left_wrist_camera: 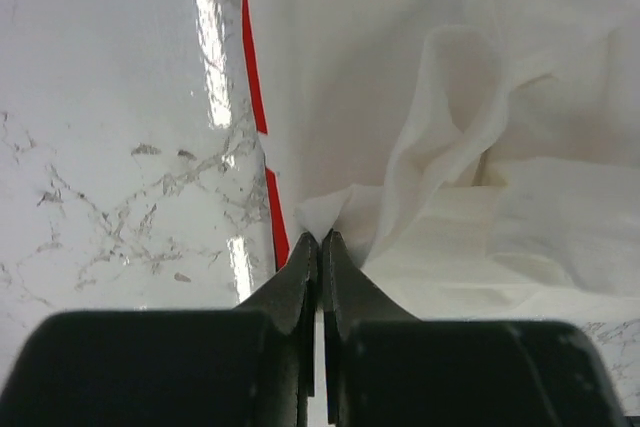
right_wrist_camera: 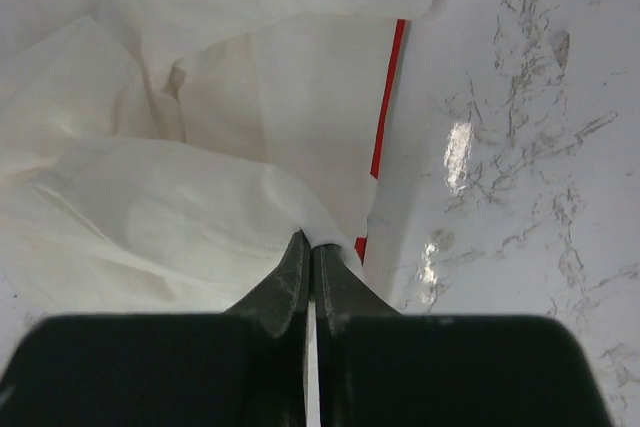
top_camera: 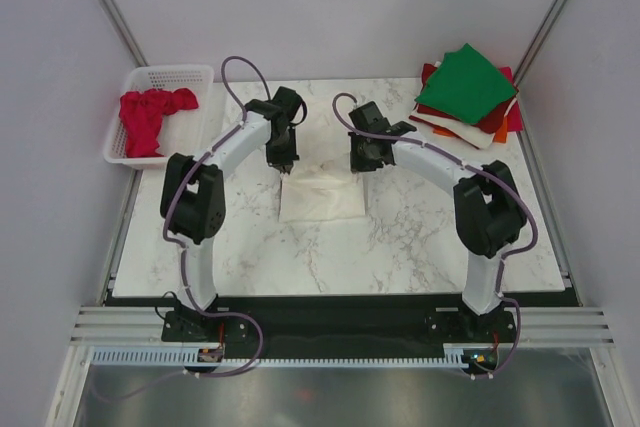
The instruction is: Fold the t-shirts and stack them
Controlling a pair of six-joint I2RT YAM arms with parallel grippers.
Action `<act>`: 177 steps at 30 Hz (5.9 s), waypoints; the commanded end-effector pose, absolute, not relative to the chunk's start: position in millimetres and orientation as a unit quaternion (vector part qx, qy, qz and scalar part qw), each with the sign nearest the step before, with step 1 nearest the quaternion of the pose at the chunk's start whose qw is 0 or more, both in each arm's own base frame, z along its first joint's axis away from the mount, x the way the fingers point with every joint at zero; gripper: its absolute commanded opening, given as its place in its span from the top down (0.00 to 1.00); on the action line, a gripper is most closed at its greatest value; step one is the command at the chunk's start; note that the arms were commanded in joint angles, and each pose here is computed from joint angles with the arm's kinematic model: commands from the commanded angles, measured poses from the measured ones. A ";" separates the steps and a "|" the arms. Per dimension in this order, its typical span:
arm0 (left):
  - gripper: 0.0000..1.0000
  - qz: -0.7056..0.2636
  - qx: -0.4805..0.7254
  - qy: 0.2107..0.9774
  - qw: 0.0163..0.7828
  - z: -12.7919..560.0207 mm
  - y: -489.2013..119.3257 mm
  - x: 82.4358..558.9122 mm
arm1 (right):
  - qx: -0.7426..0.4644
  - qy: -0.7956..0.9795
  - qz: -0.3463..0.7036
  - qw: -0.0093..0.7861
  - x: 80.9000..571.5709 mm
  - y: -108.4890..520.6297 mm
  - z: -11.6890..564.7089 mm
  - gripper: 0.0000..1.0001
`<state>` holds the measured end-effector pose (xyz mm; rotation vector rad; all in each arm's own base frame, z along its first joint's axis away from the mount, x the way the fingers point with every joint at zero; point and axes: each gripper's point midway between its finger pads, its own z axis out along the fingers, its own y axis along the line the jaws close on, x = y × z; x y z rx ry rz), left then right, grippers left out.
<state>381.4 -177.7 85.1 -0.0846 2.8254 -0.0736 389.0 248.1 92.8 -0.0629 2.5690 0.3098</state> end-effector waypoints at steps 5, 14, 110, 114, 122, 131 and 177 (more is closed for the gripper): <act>0.91 -0.053 -0.002 0.993 0.110 52.4 -180.2 437.6 | 0.019 0.955 0.107 0.277 448.2 237.2 71.4 0.57; 0.54 -0.030 -0.046 0.984 0.167 107.0 -153.4 475.1 | 0.022 0.935 0.114 0.336 505.1 202.5 128.6 0.17; 0.98 -0.065 -0.097 0.968 0.220 2.6 -150.7 297.0 | -0.030 0.916 0.374 0.145 278.3 251.1 -4.0 1.00; 0.98 -0.103 -0.095 0.959 0.245 31.4 -153.3 271.0 | -0.047 0.922 0.347 0.164 263.9 233.8 18.3 1.00; 0.98 -0.197 -0.034 0.920 0.337 100.9 -183.5 238.7 | -0.060 0.916 0.364 0.159 184.8 232.0 68.8 1.00; 0.98 -0.198 -0.070 0.936 0.284 192.8 -164.9 176.3 | -0.043 0.905 0.314 0.284 197.6 216.0 177.2 1.00; 0.54 -0.152 -0.030 0.951 0.266 192.2 -174.8 445.0 | -0.023 0.884 0.359 0.300 404.9 271.1 183.6 0.25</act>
